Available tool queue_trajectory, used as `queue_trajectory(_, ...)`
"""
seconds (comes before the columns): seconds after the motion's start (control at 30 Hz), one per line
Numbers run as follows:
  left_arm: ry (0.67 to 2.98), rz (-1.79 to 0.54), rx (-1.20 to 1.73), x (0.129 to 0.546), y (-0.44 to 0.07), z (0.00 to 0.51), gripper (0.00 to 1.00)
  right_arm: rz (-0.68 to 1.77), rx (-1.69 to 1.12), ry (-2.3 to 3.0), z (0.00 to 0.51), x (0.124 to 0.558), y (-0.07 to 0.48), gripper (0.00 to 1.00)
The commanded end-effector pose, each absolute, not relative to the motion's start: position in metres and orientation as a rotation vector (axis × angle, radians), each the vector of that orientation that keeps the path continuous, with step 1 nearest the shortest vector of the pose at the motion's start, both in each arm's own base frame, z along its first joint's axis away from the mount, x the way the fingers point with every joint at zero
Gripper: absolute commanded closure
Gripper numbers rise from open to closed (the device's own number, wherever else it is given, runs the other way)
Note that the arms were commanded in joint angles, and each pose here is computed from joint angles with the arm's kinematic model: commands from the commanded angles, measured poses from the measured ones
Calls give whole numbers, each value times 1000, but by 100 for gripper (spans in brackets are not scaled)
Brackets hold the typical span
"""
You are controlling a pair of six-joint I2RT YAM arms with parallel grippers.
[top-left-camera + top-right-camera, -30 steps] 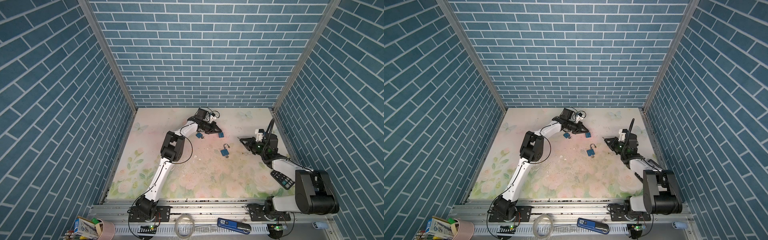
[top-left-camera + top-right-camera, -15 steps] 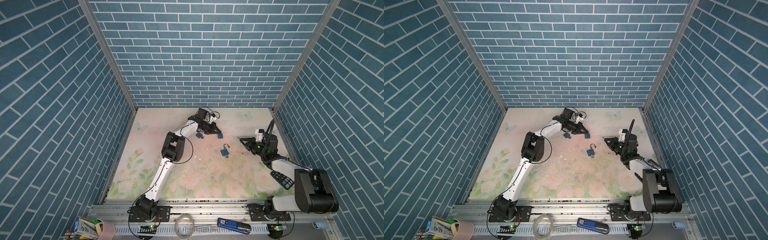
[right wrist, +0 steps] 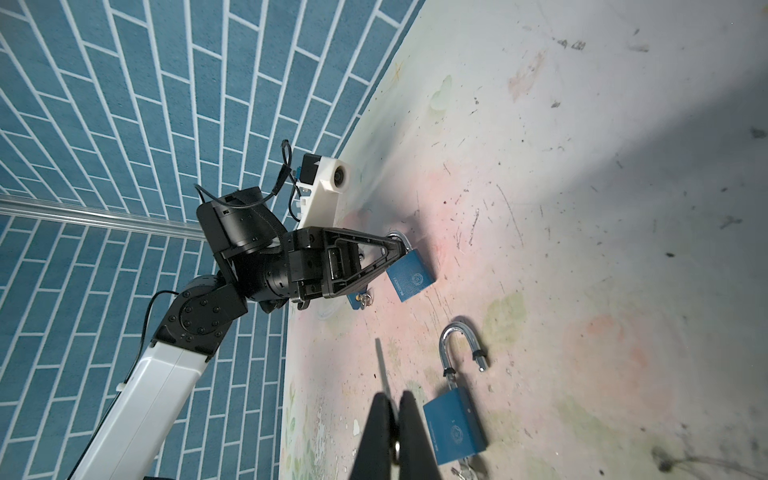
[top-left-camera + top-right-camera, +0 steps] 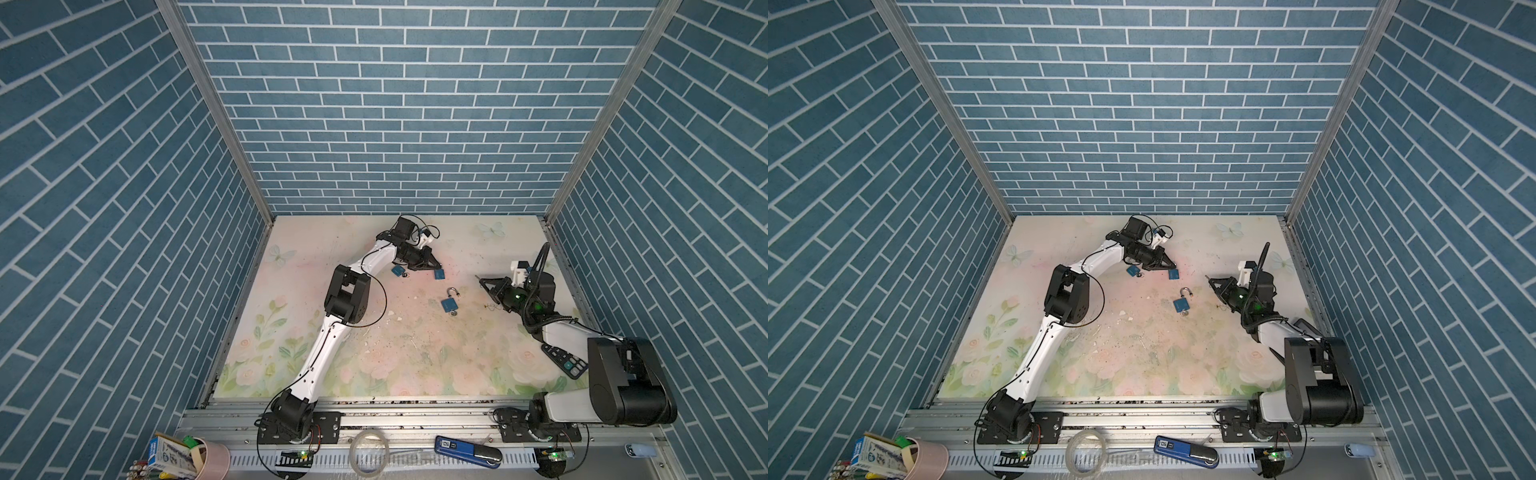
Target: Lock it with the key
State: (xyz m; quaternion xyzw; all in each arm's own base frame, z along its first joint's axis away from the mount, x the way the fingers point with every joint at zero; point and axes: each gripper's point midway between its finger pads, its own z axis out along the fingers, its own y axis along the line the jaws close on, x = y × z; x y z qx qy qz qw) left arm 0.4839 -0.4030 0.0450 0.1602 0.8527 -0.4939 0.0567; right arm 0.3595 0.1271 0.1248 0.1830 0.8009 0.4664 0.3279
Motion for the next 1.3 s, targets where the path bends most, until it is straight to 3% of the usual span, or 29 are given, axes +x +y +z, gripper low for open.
queue_trajectory(0.0, 2639, -1452, 483, 481, -399, 25, 88, 1238, 495, 2069, 125, 362, 127, 100)
queue_trajectory(0.23, 2656, -1411, 454, 485, -396, 22, 79, 1241, 495, 2066, 123, 362, 127, 100)
queue_trajectory(0.8, 2677, -1233, 412, 498, -379, 37, 47, 1212, 554, 2108, 108, 378, 136, 100)
queue_trajectory(1.03, 2674, -1160, 391, 505, -367, 50, 46, 1152, 558, 2149, 110, 398, 144, 100)
queue_trajectory(1.27, 2566, -1128, 417, 502, -360, 112, 46, 1120, 502, 2230, 105, 417, 169, 100)
